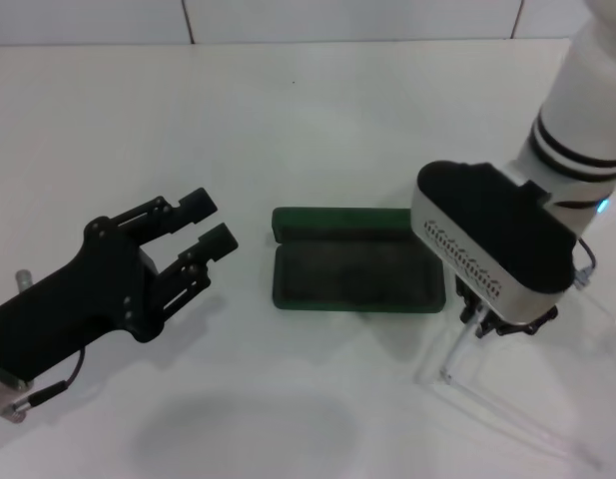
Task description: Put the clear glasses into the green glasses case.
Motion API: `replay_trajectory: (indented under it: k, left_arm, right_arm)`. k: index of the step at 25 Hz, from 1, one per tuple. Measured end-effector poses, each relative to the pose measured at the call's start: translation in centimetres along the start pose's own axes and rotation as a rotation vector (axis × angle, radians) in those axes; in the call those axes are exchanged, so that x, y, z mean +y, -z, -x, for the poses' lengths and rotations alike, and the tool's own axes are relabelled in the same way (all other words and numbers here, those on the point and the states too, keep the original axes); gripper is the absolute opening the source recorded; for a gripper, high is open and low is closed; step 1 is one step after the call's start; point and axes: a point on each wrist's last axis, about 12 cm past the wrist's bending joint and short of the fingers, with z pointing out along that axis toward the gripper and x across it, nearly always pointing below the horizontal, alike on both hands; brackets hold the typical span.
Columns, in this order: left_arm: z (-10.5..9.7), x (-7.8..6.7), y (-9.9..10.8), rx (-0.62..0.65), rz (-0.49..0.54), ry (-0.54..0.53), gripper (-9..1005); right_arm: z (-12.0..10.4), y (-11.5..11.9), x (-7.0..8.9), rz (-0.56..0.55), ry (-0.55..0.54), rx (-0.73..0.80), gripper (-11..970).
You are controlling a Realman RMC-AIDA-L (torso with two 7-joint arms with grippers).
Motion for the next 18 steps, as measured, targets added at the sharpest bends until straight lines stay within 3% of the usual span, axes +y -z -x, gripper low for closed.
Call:
replay_trajectory:
  k: [9, 13, 18]
  left_arm:
    - [1.6, -0.3, -0.8, -0.146, -0.075, -0.007, 410]
    - [2.9, 0.2, -1.4, -0.183, -0.134, 0.005, 410]
    - [3.9, 0.8, -2.2, -0.189, -0.181, -0.011, 410]
  right_arm:
    - [0.4, 4.0, 2.4, -0.13, -0.154, -0.221, 117]
    - [-0.4, 6.1, 3.9, -0.277, -0.223, -0.357, 117]
    - [-1.9, 8.0, 5.3, -0.478, -0.306, -0.647, 117]
